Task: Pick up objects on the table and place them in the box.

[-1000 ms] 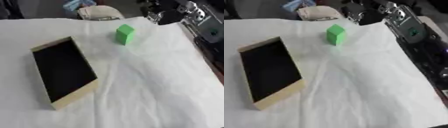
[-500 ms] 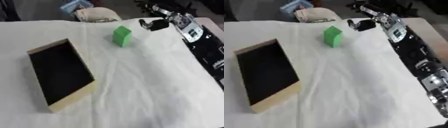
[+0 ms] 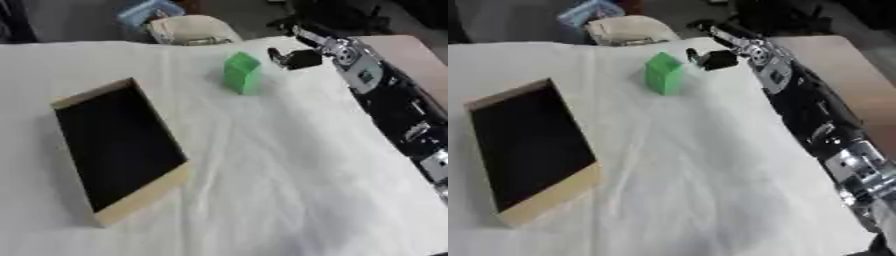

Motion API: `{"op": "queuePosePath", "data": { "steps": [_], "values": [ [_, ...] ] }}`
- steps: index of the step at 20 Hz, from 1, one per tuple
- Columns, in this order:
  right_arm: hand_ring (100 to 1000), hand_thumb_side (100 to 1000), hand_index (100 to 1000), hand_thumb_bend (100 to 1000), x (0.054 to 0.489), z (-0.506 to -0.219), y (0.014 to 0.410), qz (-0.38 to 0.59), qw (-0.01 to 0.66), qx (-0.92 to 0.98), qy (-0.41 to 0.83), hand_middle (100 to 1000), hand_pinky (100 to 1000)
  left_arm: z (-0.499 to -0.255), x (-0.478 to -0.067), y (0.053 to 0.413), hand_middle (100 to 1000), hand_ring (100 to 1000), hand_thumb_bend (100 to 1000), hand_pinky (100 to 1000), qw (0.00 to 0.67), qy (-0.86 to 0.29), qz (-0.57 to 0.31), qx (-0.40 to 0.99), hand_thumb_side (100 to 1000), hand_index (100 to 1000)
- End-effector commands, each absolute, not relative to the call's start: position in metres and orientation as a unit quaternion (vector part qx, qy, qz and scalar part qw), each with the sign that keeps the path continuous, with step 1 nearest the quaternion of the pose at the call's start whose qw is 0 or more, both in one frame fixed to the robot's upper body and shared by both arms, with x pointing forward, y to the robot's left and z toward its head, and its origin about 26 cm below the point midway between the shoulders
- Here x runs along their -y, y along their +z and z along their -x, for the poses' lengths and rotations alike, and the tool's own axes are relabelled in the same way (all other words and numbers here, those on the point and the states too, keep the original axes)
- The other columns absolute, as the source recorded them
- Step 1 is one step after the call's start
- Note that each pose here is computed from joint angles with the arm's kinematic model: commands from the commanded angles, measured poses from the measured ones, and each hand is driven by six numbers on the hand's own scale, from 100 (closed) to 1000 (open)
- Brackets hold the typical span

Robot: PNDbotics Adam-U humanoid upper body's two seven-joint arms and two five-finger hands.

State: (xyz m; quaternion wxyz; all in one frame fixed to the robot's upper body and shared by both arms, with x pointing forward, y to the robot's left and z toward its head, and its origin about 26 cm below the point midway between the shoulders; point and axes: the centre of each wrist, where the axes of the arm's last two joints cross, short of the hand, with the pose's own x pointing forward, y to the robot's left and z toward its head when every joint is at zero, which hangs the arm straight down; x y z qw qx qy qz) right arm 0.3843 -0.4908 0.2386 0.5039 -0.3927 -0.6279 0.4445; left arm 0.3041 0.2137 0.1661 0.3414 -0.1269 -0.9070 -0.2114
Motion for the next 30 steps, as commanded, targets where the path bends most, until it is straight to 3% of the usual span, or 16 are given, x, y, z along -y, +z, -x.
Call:
{"op": "queuePosePath", "data": {
  "steps": [1,25,30],
  "values": [
    [1000,566,1000,100,0.494,-0.383,0.254,0.413,0.495,0.625,0.44,974,941,-0.303,-0.213,0.174,519,530,100,649,0.327,-0.219,0.128,0.91,813,813],
    [1000,684,1000,100,0.449,-0.405,0.254,0.42,0.45,0.578,0.536,963,936,-0.303,-0.21,0.173,518,530,100,648,0.327,-0.219,0.137,0.909,814,814],
    [1000,675,1000,100,0.444,-0.406,0.255,0.432,0.441,0.559,0.554,965,943,-0.303,-0.21,0.173,517,530,100,648,0.327,-0.219,0.137,0.909,814,815]
  ]
}}
